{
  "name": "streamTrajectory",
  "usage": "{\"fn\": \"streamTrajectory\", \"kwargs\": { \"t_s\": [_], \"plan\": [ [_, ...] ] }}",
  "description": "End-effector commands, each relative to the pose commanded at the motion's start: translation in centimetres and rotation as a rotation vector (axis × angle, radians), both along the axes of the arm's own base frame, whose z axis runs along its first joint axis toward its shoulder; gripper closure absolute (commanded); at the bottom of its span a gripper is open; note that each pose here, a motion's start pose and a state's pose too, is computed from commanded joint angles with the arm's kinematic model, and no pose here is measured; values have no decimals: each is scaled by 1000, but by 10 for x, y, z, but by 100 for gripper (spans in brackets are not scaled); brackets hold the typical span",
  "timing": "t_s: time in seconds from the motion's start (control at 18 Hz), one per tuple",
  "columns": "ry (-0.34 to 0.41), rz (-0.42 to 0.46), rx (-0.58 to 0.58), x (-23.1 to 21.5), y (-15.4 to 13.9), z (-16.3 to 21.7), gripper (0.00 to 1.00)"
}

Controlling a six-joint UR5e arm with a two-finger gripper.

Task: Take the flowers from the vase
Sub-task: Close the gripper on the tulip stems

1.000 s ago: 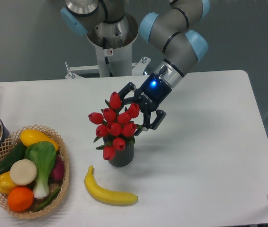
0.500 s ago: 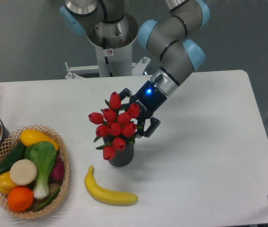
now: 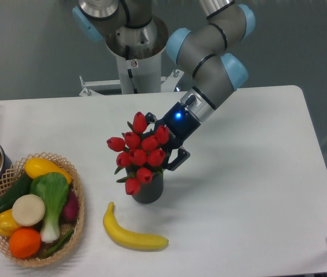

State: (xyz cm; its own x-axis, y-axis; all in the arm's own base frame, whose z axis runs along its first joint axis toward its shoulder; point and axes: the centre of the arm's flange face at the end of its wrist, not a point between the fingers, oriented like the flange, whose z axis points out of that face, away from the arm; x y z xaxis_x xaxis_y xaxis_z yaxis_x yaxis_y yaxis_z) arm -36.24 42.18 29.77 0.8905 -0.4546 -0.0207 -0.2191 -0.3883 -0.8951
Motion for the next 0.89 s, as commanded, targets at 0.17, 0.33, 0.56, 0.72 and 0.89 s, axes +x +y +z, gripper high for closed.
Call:
{"fn": "streamTrajectory", "kwargs": {
  "t_s": [0.17, 0.33, 0.56, 0.72, 0.89],
  "plan": [
    [3, 1, 1, -2, 1, 2, 51],
    [-3, 11, 0, -5, 1, 6, 52],
    [-28, 43, -8, -12, 4, 23, 52],
    [-45, 50, 25, -13, 6, 33, 52],
    [-64, 71, 27, -11, 5, 49, 51]
  ]
}}
